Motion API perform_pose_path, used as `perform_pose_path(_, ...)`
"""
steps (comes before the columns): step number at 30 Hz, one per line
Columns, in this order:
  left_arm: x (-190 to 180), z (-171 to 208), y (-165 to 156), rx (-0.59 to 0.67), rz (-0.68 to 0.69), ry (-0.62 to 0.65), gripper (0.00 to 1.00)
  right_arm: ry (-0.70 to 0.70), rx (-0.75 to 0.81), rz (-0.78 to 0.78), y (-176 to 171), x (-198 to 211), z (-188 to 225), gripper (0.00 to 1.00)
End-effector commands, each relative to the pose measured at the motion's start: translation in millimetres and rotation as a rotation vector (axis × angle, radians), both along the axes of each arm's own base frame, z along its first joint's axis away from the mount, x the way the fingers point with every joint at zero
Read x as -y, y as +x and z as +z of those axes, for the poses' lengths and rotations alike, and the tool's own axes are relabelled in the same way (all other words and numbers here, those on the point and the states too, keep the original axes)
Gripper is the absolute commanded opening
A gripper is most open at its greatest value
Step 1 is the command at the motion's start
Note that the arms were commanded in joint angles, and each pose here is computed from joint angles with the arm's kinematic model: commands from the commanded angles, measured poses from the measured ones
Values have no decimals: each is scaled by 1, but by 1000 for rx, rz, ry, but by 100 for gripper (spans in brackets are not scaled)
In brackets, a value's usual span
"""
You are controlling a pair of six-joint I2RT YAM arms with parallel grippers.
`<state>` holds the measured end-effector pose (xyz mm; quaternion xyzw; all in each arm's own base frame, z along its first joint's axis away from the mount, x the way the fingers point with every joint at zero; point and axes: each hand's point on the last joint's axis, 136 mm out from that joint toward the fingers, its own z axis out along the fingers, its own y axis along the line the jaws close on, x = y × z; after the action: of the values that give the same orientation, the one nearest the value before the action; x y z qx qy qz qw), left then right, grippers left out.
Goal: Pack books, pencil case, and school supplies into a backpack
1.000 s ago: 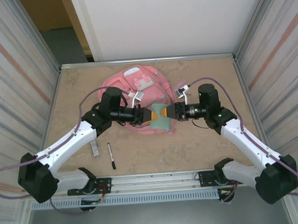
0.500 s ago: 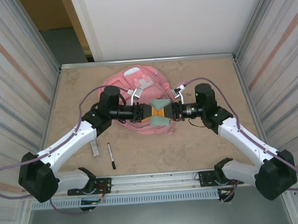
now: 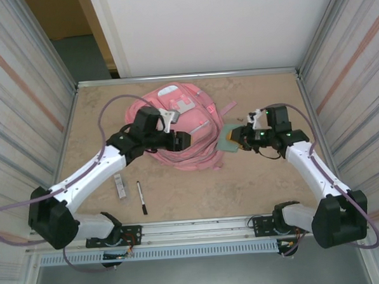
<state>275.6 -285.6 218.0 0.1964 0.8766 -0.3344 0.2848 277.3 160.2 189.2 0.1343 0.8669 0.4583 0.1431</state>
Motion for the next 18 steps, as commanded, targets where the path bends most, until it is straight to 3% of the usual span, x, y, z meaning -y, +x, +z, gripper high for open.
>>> perform_pose_path(1, -21, -33, 27, 115, -4, 312, 56, -118, -26, -62, -3, 29, -10, 0)
perform_pose_path(10, 16, -75, 50, 147, -166, 519, 58, -145, -2, -107, 3, 46, -10, 0)
perform_pose_path(13, 30, -90, 50, 99, -225, 532, 57, -126, -12, -81, 1, 42, -13, 1)
perform_pose_path(18, 23, -112, 70, 92, -159, 653, 49, -119, -29, -66, -3, 40, -20, 2)
